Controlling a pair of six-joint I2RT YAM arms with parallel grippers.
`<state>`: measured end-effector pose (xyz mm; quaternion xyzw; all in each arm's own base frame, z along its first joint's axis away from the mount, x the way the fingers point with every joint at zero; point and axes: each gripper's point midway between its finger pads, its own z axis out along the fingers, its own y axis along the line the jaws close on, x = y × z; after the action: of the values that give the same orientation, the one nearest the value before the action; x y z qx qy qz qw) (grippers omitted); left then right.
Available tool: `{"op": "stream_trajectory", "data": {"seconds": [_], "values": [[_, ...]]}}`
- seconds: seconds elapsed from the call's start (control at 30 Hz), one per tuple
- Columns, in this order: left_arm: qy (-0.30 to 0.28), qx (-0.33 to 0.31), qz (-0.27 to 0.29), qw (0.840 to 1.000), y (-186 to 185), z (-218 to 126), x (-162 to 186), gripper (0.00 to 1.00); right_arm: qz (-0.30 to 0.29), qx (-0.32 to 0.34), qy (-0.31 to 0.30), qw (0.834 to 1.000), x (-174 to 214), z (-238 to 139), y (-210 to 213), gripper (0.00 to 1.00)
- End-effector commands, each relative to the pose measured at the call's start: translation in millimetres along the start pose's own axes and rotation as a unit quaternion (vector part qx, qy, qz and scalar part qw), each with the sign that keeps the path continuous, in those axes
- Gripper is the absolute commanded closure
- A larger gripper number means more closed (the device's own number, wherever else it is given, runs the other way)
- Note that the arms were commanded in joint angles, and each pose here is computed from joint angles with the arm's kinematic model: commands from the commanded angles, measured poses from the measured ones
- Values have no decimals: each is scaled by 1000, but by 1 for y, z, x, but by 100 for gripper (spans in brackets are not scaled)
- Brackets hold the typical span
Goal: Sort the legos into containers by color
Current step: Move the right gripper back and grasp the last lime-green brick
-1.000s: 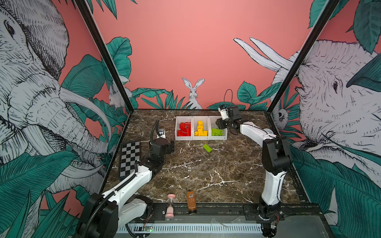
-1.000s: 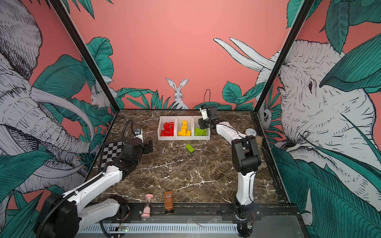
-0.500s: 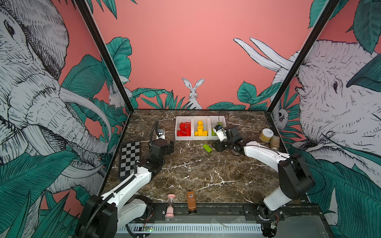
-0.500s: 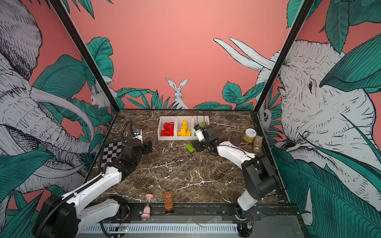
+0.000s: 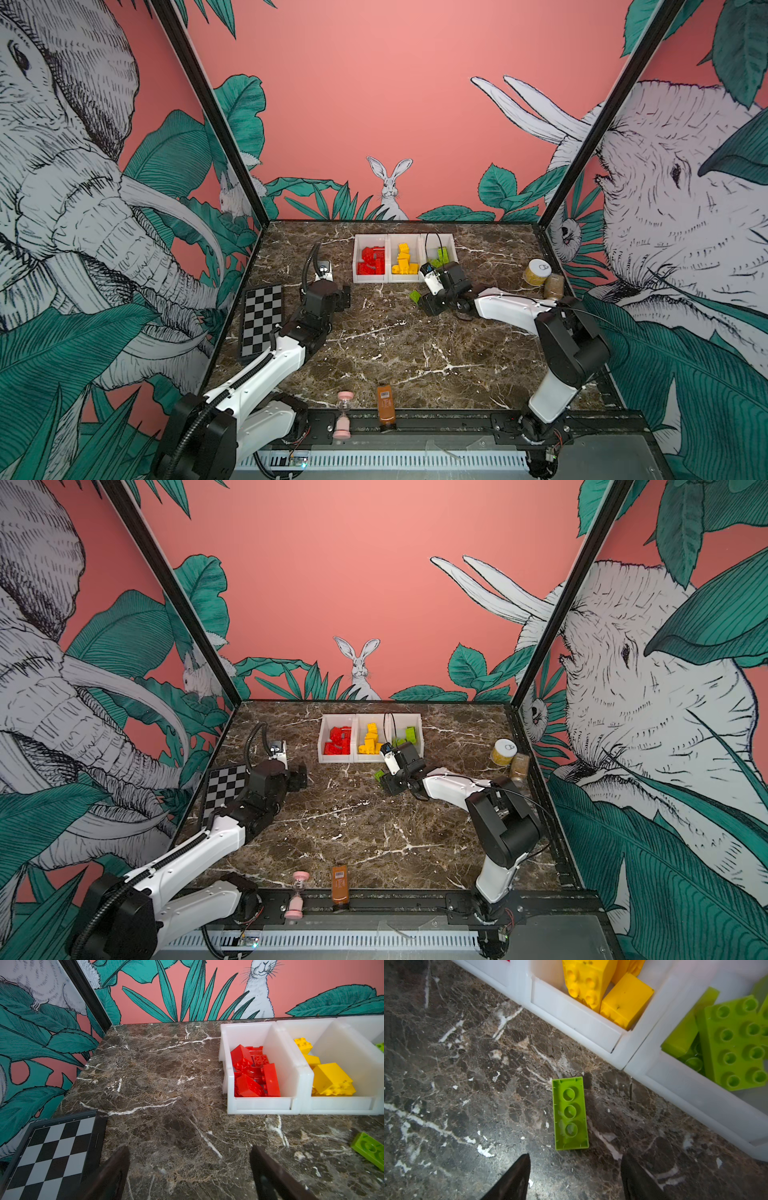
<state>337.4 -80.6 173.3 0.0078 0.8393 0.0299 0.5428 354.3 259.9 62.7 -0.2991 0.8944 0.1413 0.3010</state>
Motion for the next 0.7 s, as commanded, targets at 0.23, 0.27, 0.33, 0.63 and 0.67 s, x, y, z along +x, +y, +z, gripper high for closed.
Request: {"op": "stream_trajectory", "data": {"seconds": [0.23, 0.27, 0.33, 0.63, 0.67], "values": [[-10, -5, -3, 1000, 4, -2, -3, 9, -15, 1, -2, 1000, -10, 16, 3, 31], [-10, -5, -3, 1000, 4, -2, -4, 9, -15, 4, 1, 1000, -9, 18, 1, 32], [-9, -5, -1, 1000, 4, -2, -3, 9, -16, 6, 8, 1000, -7, 22, 1, 32], [-7, 3, 2, 1000, 1, -1, -2, 9, -33, 17, 46, 998, 5, 36, 2, 40], [-8, 4, 1, 1000, 0, -1, -3, 9, -32, 20, 45, 998, 5, 37, 1, 42]]}}
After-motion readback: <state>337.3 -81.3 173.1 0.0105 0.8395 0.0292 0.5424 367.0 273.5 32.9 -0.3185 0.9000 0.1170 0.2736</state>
